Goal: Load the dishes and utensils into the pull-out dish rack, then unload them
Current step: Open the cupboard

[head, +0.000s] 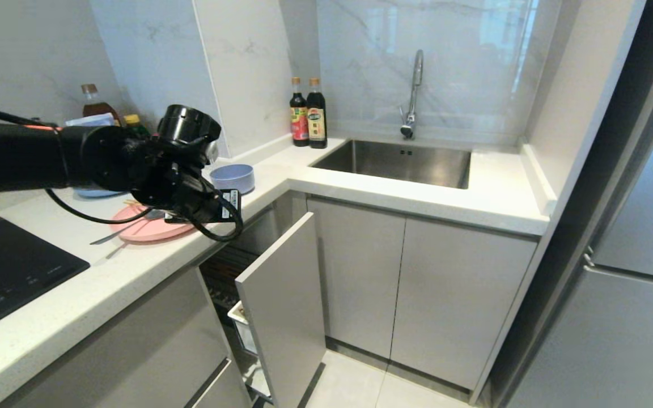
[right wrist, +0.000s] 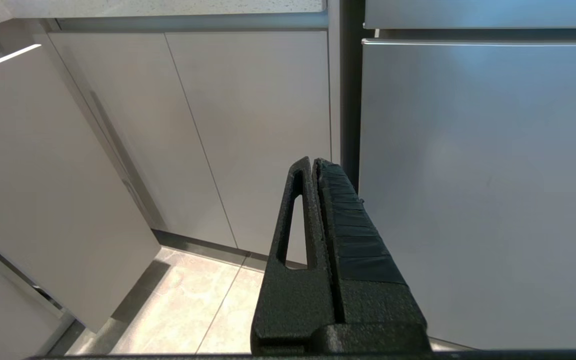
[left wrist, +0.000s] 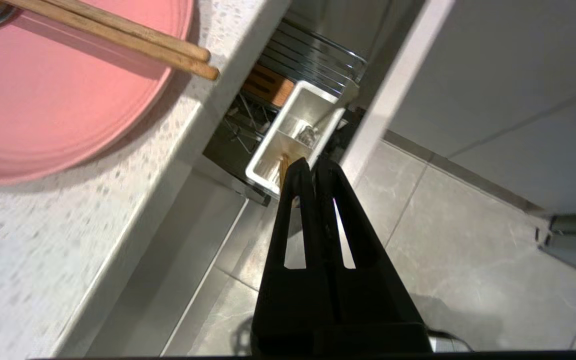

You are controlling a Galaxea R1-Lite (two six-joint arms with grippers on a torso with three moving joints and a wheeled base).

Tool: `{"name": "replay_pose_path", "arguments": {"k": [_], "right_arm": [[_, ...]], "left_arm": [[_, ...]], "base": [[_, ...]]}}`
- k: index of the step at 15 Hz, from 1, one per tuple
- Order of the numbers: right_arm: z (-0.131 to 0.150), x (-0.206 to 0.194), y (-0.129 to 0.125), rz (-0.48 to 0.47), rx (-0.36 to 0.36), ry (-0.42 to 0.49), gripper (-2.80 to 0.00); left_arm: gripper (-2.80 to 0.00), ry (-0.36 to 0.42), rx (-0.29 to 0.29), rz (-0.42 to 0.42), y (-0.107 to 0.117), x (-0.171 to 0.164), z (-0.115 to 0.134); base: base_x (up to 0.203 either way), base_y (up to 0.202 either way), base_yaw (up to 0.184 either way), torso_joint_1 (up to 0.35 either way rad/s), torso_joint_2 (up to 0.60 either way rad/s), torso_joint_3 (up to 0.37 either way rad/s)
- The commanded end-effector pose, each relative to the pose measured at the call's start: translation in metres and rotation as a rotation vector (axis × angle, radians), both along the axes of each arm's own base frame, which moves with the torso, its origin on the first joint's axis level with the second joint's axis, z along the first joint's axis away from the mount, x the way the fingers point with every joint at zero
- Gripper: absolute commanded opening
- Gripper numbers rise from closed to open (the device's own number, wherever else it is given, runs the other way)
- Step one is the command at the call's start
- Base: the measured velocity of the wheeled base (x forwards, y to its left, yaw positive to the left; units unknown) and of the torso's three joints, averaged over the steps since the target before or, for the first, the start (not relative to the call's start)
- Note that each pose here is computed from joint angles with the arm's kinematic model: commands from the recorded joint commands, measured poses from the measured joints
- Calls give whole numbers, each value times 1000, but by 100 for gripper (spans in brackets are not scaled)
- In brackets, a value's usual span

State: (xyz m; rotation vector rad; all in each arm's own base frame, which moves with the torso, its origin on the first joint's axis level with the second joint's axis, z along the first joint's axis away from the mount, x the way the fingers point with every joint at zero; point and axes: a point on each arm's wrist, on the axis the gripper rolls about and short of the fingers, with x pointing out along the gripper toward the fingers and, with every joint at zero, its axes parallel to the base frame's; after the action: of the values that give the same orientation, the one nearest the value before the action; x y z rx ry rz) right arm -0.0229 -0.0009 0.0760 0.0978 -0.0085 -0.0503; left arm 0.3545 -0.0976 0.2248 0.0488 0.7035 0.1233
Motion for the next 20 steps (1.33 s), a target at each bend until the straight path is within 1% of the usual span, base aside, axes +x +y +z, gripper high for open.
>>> {"name": "replay_pose_path", "arguments": {"k": [1,2,4,11,13,15,20], "right_arm": [[0,0,0,0,0,-4,-280],[0,0,0,0,0,-5,-280],[0,0,0,0,0,-5,-280],[0,0,0,0,0,-5,-280],[0,0,0,0,0,-5,-280],[0,0,0,0,0,-5,-280],[0,0,0,0,0,-5,-280]], "left_arm": [[-280,50,10,46,1,24,-28],[-280,59,12,65,3,32,-35],[-280,83,17,77,4,42,-49],[-280,172,42,67,-7,61,-93],[-280,181,45,60,-10,61,-96],[-280,193,26,62,-18,59,-101],[-280,211,23,21,-35,54,-108]], "base": [[0,0,0,0,0,0],[0,0,0,0,0,0],[0,0,0,0,0,0],[0,0,0,0,0,0],[0,0,0,0,0,0],[0,0,0,0,0,0],[0,0,0,0,0,0]]}}
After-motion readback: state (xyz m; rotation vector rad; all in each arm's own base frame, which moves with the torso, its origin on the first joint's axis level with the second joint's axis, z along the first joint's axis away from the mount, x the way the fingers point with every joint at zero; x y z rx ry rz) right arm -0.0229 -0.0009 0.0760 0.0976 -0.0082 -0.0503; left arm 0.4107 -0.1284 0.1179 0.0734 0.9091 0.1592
